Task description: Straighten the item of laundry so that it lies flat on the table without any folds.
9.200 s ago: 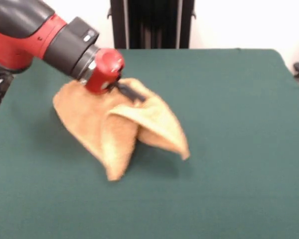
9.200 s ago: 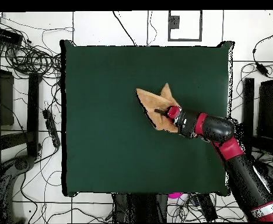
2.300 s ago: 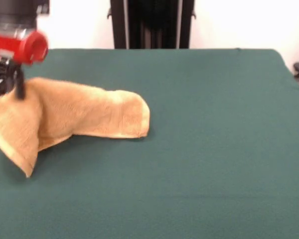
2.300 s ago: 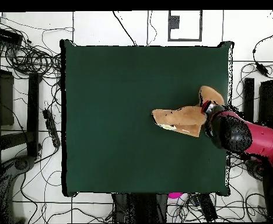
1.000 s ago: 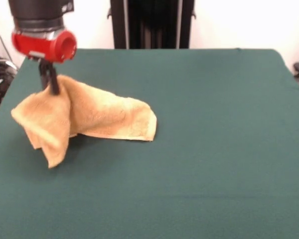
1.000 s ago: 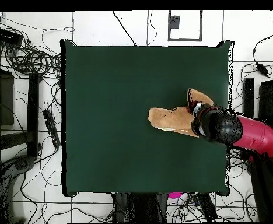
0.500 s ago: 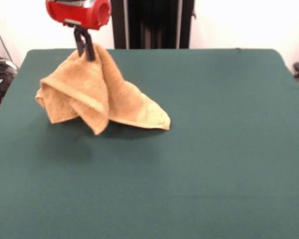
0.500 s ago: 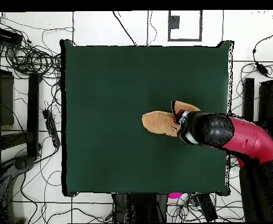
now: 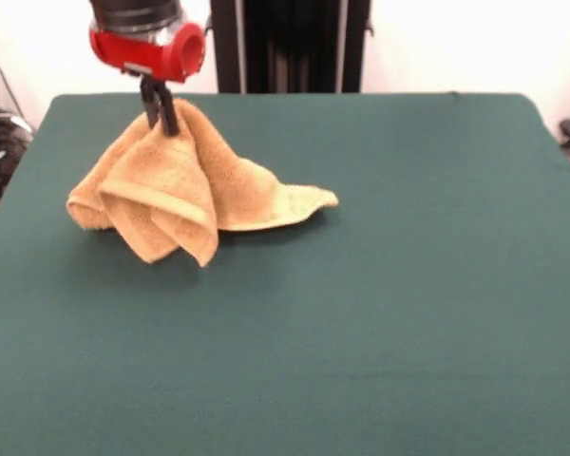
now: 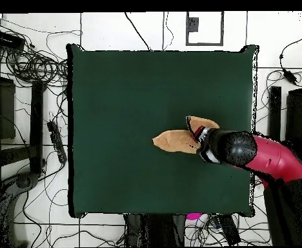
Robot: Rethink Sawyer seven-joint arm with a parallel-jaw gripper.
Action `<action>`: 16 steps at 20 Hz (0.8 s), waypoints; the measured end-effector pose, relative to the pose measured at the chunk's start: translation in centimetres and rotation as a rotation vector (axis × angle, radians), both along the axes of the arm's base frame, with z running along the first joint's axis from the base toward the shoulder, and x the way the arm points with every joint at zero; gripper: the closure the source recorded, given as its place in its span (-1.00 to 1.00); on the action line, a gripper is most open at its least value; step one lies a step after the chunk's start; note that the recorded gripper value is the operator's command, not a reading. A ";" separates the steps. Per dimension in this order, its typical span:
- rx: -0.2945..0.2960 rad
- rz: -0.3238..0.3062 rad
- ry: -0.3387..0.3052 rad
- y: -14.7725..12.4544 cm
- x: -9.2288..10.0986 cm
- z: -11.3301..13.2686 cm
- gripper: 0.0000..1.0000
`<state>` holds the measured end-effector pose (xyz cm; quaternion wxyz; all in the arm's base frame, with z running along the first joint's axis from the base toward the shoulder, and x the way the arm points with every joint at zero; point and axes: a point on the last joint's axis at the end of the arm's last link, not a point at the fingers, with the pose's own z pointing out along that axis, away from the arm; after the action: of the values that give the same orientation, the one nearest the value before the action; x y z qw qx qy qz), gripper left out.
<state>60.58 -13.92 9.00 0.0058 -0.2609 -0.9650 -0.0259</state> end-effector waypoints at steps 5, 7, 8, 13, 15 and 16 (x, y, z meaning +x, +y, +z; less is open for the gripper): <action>-0.099 0.088 -0.070 -2.2 -2.4 -4.7 1.00; -0.119 0.113 -0.092 -2.6 -2.9 -5.8 1.00; -0.127 0.125 -0.104 -2.8 -3.2 -6.3 1.00; -0.136 0.151 -0.147 -4.3 -4.9 -9.3 1.00; -0.133 0.145 -0.153 -5.1 -5.5 -10.2 1.00; -0.134 0.146 -0.162 -5.4 -5.6 -10.6 1.00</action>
<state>54.99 -19.32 -1.61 -0.0879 -0.1870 -0.9783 0.0181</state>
